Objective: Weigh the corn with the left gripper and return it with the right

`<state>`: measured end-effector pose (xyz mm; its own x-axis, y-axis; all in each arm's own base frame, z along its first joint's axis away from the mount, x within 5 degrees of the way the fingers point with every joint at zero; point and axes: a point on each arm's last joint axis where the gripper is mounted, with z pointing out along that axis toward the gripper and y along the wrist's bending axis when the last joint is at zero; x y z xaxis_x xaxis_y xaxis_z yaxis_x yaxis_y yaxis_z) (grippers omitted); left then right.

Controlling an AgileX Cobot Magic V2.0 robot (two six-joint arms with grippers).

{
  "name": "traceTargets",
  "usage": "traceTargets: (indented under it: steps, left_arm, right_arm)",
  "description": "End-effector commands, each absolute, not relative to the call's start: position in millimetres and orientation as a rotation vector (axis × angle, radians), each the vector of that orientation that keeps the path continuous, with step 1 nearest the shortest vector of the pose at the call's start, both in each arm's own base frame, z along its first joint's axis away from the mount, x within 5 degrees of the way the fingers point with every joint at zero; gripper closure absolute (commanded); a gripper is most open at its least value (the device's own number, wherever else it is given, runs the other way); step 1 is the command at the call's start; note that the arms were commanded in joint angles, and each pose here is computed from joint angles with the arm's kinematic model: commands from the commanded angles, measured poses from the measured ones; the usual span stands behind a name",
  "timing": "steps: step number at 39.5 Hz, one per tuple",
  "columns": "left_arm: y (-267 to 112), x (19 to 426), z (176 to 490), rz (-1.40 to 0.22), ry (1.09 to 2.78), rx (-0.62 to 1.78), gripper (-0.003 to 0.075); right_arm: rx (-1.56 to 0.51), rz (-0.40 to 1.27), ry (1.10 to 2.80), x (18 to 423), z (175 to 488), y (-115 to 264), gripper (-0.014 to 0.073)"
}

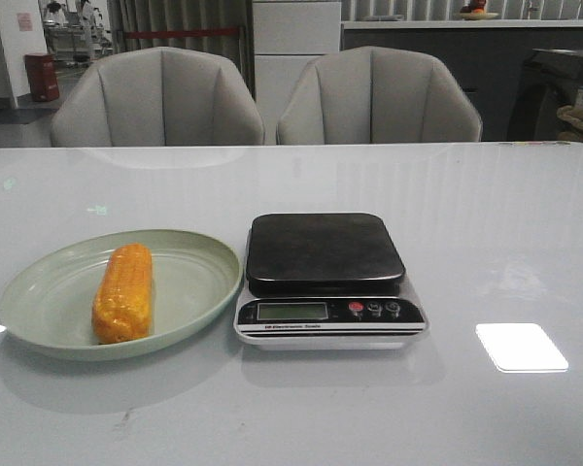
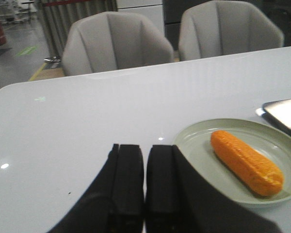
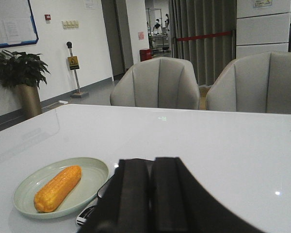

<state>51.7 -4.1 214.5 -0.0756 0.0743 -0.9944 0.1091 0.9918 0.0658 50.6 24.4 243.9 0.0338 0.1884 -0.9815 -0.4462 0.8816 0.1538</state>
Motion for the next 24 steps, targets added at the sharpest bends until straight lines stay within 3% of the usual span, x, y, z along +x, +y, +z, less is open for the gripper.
traceTargets:
  steps: [1, 7, 24]
  left_arm:
    - [-2.9, 51.0, 224.0, 0.001, 1.481, 0.098, 0.0606]
    - [-2.4, 55.1, 206.6, -0.007, 1.445, 0.053, 0.0606]
    - [-2.0, 55.3, 204.6, -0.065, 1.466, -0.007, 0.0606]
  right_arm:
    - [-0.218, 0.494, 1.366, 49.5, 261.8, 24.3, 0.0439]
    - [-0.218, 0.494, 1.365, 49.5, 261.9, 24.3, 0.0439]
    - [-0.218, 0.494, 1.365, 49.5, 261.9, 24.3, 0.0439]
